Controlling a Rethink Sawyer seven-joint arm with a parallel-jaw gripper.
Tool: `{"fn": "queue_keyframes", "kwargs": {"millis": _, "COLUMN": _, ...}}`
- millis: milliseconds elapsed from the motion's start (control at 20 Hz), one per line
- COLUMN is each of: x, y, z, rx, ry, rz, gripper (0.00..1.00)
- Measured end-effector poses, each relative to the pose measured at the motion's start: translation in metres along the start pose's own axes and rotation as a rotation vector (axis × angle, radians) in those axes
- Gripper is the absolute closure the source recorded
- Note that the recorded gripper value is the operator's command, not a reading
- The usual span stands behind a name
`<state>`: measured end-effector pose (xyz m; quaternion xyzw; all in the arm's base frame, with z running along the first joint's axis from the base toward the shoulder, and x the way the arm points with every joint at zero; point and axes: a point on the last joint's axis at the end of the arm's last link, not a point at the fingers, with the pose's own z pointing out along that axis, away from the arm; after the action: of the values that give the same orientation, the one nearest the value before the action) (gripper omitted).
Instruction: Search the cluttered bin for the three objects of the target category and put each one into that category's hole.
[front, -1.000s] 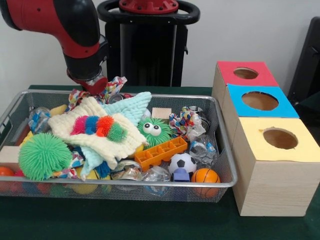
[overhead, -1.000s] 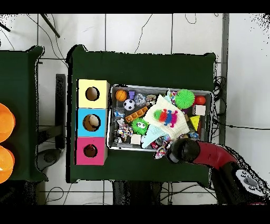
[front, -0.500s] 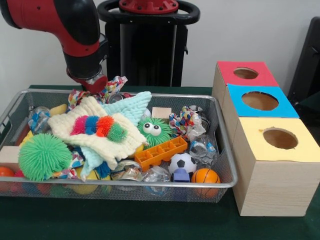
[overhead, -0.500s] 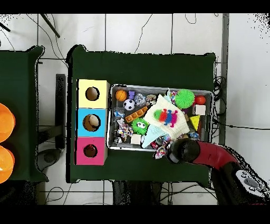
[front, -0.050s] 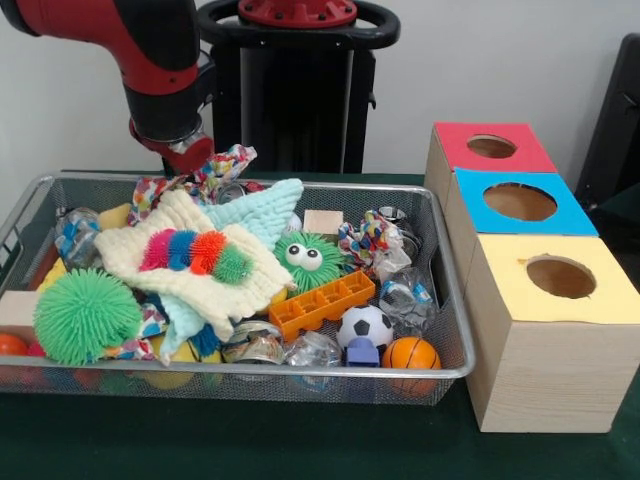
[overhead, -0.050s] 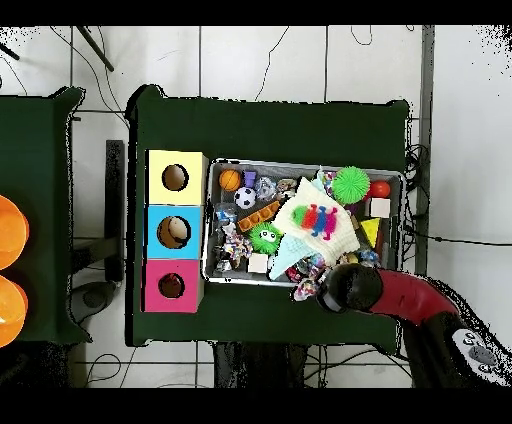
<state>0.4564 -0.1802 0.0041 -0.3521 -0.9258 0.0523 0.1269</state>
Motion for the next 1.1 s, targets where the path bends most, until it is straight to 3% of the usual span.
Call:
{"fn": "queue_keyframes", "kwargs": {"millis": 200, "x": -0.002, "y": 0.001, "z": -0.019, "rx": 0.004, "ry": -0.013, "rz": -0.004, "gripper": 1.0}}
{"fn": "queue_keyframes", "kwargs": {"millis": 450, "x": -0.014, "y": 0.013, "z": -0.056, "rx": -0.016, "ry": -0.082, "rz": -0.018, "gripper": 1.0}}
{"fn": "queue_keyframes", "kwargs": {"millis": 500, "x": -0.02, "y": 0.02, "z": -0.073, "rx": -0.031, "ry": -0.118, "rz": -0.029, "gripper": 0.0}}
{"fn": "queue_keyframes", "kwargs": {"millis": 1100, "x": -0.031, "y": 0.038, "z": -0.094, "rx": -0.089, "ry": -0.164, "rz": -0.053, "gripper": 0.0}}
